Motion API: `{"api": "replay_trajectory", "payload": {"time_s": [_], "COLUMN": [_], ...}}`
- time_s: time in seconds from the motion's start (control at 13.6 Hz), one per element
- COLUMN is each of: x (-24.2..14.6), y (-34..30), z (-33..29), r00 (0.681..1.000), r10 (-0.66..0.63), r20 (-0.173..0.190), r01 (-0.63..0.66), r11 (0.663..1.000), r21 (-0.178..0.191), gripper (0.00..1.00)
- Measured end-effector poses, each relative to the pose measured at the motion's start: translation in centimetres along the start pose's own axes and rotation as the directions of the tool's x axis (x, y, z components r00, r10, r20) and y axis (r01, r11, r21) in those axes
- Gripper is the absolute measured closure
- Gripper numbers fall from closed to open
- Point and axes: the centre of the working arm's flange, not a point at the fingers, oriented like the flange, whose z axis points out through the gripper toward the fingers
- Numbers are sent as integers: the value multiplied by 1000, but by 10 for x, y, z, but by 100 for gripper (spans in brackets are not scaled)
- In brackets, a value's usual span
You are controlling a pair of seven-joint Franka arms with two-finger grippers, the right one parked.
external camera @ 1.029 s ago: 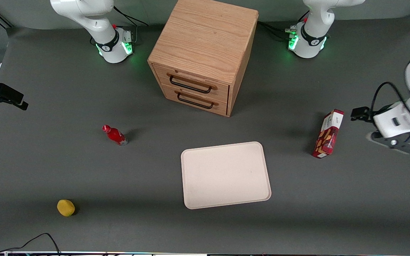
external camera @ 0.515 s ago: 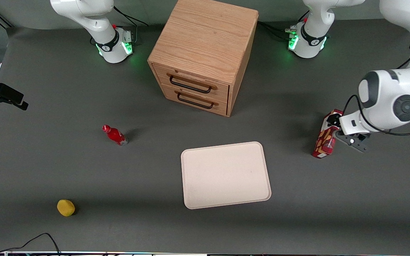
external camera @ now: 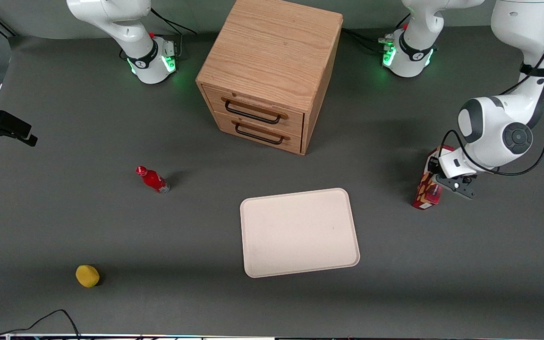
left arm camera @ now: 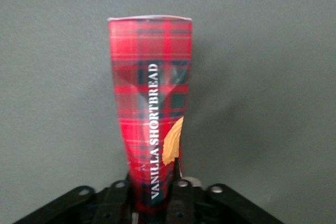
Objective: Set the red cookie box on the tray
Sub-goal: 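Close the left gripper around the upright cookie box, then lift the box and carry it with the left gripper onto the white tray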
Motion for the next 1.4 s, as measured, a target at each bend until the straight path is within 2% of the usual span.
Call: {"api": "replay_trajectory", "payload": {"time_s": [0.15,0.37,0.51,0.66,0.81,0.96,1.18,1.4], "x": [13,53,76,96,122,147,192,232], "y": [-5,-15,-4,31,90,151,187,194], "z": [-18,-105,-190,-257,-282,-269,-210,-120], "r00": [1000,996,983,956,917,884,850,807], "r10": [-1,-70,-169,-287,-397,-467,-527,-585], "r20": [-7,49,67,62,39,35,-14,-74], "r01": [1,73,175,291,398,467,526,583], "r11": [1000,995,982,955,917,884,850,811], "r21": [-5,-67,-78,-63,-16,3,-44,-54], "gripper": [83,87,87,87,87,87,87,87]}}
